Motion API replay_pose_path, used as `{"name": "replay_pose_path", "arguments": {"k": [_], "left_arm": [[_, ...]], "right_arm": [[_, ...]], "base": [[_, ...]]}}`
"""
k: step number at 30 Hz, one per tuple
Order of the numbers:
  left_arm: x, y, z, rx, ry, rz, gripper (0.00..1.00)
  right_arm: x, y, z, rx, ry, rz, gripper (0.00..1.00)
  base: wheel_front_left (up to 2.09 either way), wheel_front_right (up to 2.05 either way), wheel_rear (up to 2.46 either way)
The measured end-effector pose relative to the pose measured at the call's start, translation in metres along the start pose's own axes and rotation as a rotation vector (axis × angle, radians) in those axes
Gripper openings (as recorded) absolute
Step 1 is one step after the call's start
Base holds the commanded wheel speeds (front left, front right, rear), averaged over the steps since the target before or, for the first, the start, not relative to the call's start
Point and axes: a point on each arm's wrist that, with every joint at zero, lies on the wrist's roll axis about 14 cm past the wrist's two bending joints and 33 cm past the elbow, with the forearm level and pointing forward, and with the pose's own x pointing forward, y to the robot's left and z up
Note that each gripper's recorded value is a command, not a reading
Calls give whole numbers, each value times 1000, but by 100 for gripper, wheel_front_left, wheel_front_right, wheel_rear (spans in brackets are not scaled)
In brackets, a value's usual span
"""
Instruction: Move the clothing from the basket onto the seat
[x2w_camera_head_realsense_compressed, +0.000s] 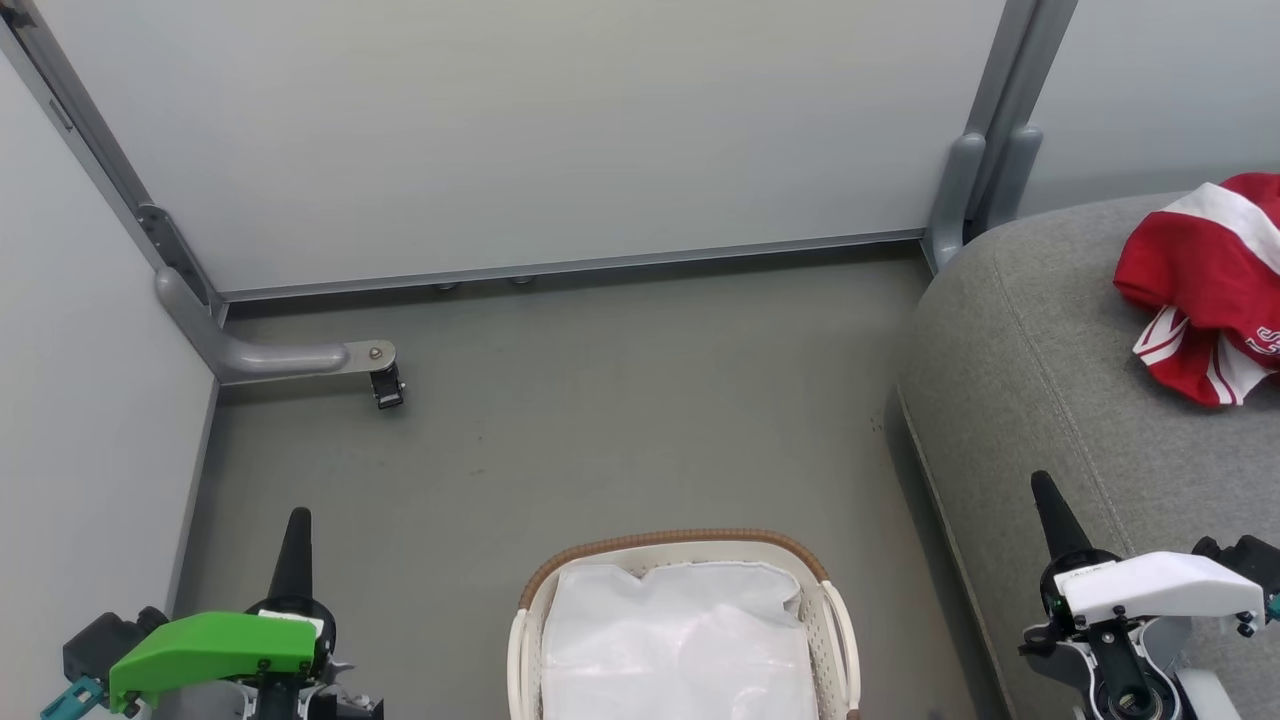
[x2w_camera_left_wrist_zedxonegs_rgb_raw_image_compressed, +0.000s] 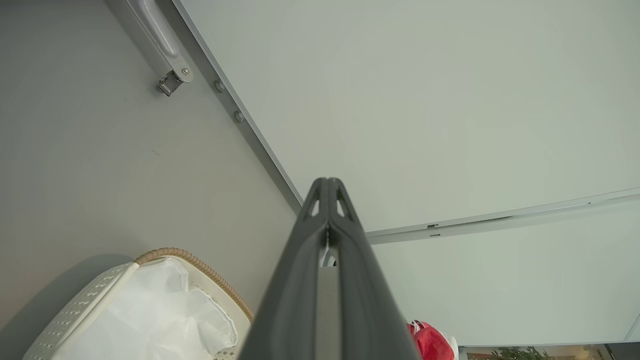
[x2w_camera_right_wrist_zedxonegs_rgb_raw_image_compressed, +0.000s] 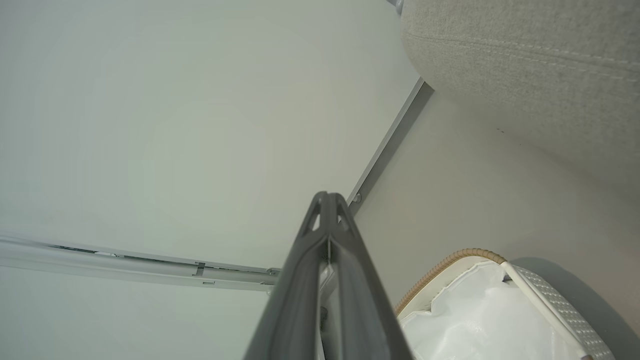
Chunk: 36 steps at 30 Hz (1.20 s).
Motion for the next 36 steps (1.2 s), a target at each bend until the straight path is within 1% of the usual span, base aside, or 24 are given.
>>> {"name": "replay_pose_path", "arguments": {"k": [12, 36], "left_arm": [[2, -6, 6, -99, -5, -25, 0], [6, -19, 17, -259, -15, -83, 0]], "right_arm": [[0, 3, 2, 107, 3, 13, 0], [1, 11, 8, 290, 5, 47, 0]], "base": [[0, 0, 0], [0, 0, 0]]}}
